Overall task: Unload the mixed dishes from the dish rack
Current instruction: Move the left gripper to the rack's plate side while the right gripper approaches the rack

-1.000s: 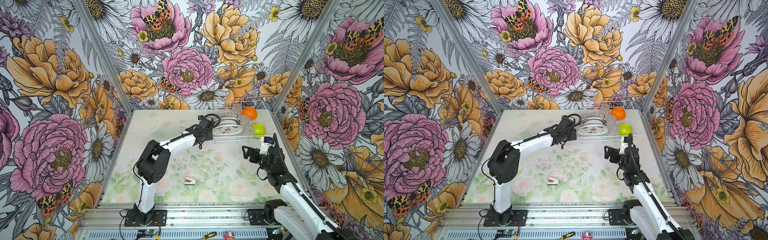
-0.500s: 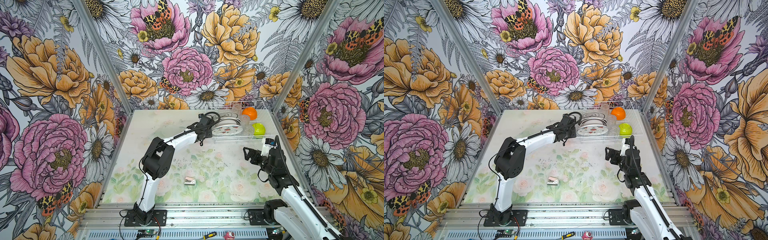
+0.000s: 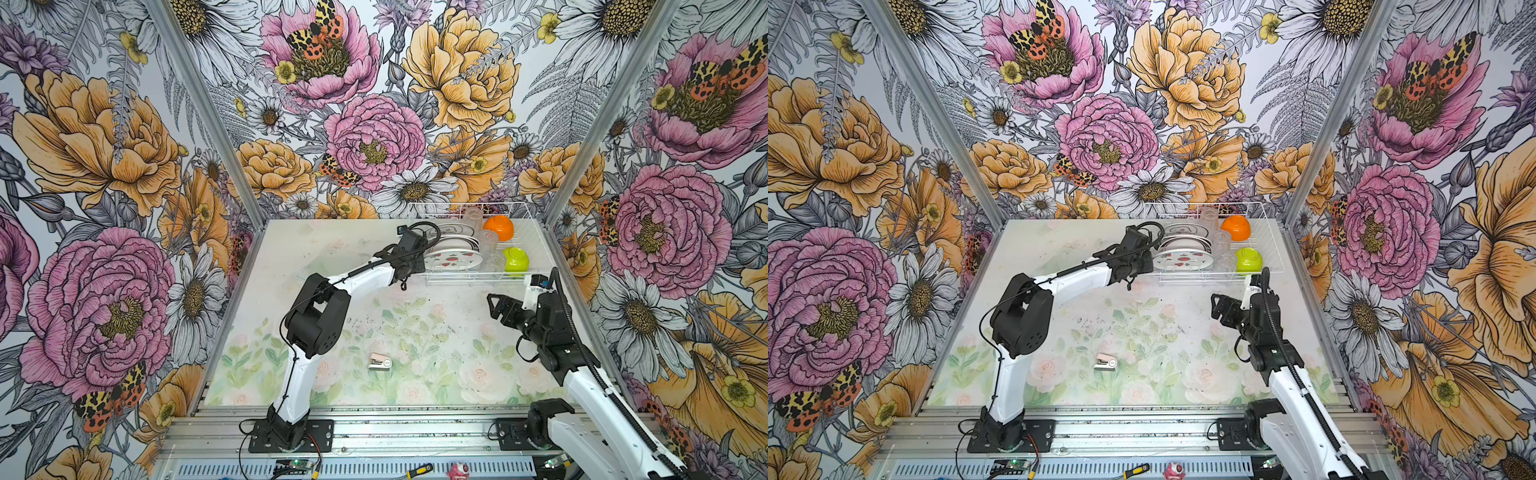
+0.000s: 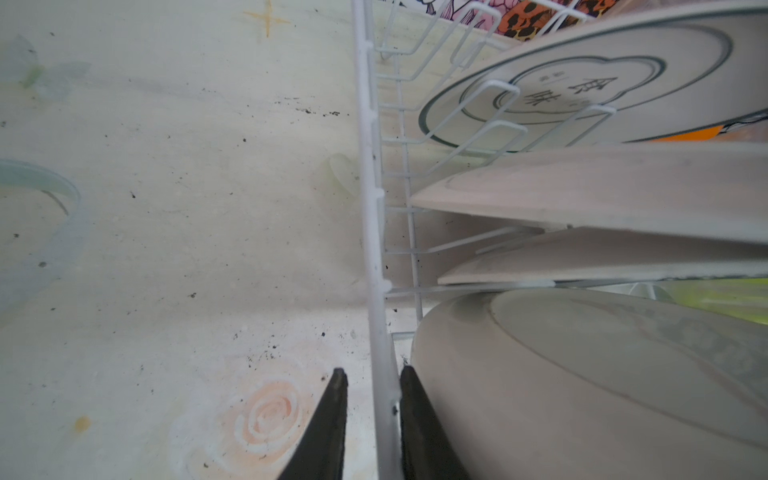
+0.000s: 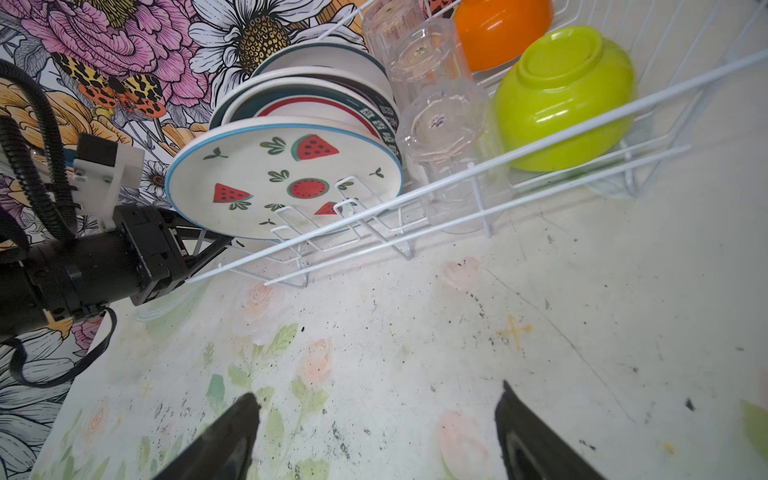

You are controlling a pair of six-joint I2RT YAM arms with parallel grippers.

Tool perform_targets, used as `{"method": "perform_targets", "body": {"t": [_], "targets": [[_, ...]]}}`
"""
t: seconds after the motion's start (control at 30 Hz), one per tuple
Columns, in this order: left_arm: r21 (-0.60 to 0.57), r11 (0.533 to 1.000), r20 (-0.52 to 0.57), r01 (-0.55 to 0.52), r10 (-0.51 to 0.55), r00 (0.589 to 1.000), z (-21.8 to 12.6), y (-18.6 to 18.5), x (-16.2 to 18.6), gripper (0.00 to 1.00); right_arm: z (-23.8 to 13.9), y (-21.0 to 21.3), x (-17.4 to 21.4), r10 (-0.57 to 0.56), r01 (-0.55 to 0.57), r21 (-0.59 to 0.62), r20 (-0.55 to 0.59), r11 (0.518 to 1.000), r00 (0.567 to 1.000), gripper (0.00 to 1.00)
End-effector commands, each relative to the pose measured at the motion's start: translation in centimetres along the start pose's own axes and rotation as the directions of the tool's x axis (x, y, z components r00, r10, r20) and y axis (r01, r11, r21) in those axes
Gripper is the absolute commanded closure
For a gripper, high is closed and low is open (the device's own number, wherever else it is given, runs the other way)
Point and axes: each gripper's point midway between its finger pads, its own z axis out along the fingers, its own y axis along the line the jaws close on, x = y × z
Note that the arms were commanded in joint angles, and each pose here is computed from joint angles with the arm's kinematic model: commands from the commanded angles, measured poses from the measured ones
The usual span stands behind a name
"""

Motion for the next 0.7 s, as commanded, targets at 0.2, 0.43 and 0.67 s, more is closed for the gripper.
{"method": "perform_targets", "body": {"t": [0.2,0.43,0.67], "targets": [[-0.219,0.976,-0.088,-0.014,-0.005,0.996,-2.7,10.2,4.3,0.84,0.2,1.8,-0.5,-0.039,0.037,-0.063,-0.036,0.997,0.999,0.11],[-0.214,0.977,-0.055,-0.008,-0.004,0.998,-7.5,11.8,5.1,0.85,0.4,2.4,-0.3,-0.058,0.053,-0.091,-0.058,0.994,0.997,0.12],[-0.221,0.975,-0.038,0.014,-0.023,0.999,-11.0,14.1,6.7,0.84,0.3,3.3,0.0,-0.075,0.068,-0.113,-0.067,0.991,0.995,0.12]]}}
